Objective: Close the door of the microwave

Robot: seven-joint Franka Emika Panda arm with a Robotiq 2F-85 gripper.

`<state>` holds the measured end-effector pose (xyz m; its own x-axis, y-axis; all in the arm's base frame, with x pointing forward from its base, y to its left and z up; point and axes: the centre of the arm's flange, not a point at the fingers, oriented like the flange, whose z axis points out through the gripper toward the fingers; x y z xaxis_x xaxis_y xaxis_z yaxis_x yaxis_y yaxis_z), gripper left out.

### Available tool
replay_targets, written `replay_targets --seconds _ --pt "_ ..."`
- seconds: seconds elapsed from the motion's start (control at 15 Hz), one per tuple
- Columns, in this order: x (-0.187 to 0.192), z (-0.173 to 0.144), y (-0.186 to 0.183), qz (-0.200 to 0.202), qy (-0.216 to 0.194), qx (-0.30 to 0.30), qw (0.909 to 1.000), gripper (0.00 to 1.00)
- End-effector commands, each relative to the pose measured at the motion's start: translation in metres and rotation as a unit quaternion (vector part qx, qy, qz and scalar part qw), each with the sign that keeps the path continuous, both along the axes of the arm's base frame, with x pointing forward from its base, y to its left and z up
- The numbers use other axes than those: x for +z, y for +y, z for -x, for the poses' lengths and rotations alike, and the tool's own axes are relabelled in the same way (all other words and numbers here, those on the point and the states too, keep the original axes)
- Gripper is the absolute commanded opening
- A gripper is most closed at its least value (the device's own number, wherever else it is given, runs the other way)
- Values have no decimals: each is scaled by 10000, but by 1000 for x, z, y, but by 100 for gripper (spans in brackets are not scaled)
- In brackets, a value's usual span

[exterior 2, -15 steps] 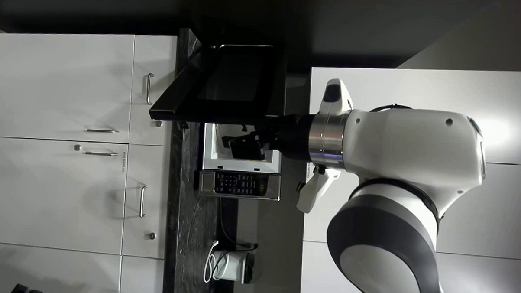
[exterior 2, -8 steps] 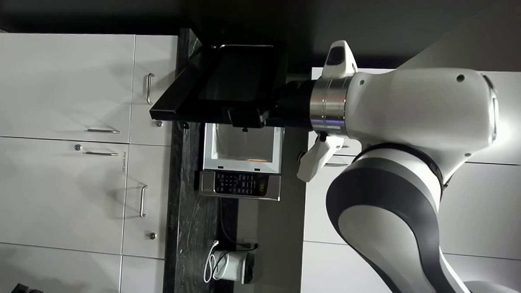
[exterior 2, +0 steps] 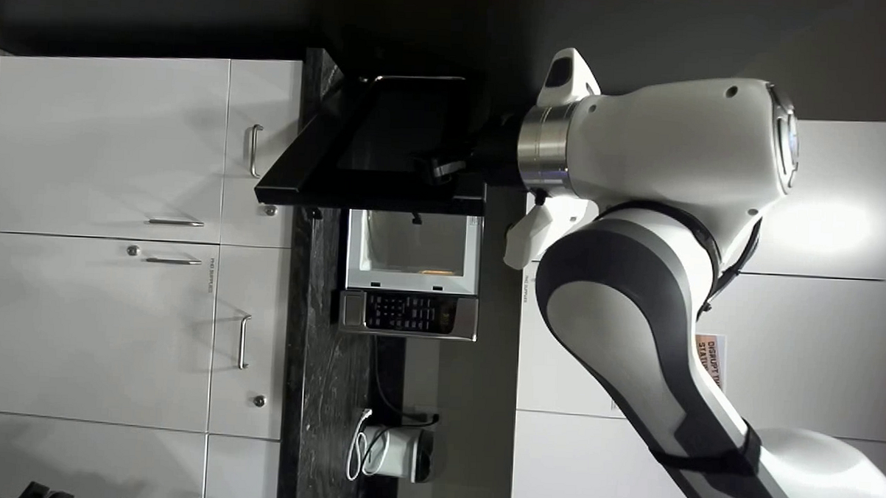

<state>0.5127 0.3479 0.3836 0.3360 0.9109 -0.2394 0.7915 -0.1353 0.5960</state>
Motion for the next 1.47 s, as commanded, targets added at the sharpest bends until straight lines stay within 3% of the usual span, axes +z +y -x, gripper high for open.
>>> replay_targets --seconds 0.0,0.33,0.73,1.13,1.4 --pt "0 -25 -5 204 -227 -259 9992 3" --pt "-5 -35 -24 509 -339 -955 9935 0" --pt "0 -26 -48 802 -535 -2123 9724 0" --pt "3 -49 -93 535 -748 -2390 9666 0" --pt "2 -66 -128 671 -954 -2410 9635 0"
